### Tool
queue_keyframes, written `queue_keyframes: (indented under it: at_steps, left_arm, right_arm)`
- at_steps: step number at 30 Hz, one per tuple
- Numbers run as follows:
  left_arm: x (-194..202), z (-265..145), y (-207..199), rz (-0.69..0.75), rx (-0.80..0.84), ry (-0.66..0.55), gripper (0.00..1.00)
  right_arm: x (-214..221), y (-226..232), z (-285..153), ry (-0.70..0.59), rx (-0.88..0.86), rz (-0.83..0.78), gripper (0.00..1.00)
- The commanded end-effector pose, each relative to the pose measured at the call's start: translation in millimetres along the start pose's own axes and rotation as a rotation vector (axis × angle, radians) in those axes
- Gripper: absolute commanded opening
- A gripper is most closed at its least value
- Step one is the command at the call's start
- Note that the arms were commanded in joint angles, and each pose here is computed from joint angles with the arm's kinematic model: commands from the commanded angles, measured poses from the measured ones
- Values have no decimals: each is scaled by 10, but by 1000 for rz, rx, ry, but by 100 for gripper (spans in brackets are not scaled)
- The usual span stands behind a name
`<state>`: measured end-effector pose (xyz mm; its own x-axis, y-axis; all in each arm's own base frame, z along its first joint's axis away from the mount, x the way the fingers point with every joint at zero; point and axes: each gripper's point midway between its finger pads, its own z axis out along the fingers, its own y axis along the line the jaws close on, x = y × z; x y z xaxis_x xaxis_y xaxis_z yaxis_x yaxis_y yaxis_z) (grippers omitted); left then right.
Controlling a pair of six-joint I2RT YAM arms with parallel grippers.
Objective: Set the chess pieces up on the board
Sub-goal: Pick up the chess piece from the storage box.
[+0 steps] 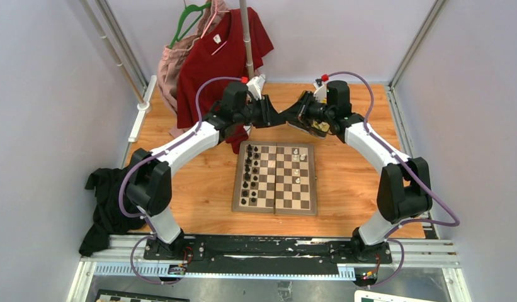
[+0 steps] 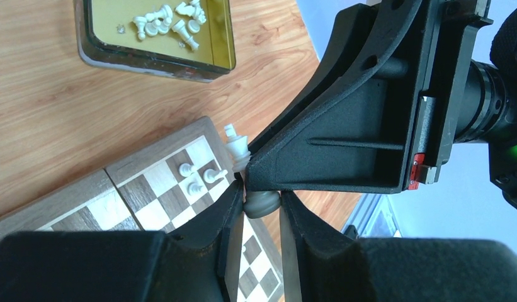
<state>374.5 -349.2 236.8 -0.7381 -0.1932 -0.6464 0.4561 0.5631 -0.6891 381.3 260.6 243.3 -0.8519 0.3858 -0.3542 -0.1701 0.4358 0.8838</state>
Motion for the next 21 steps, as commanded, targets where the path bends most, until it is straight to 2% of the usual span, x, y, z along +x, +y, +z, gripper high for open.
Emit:
queue_keyframes:
  at_steps: [1, 12, 21]
  left_arm:
    - [-398, -143, -90, 72, 45, -125, 19]
    - [-300, -148, -7, 109, 35, -68, 18]
    - [-207, -172, 27, 153, 27, -7, 17]
  right_arm:
    - [252, 18, -44, 89, 20, -9, 10]
    - [226, 53, -48, 91, 20, -26, 29]
    - [203, 76, -71, 89, 25, -35, 32]
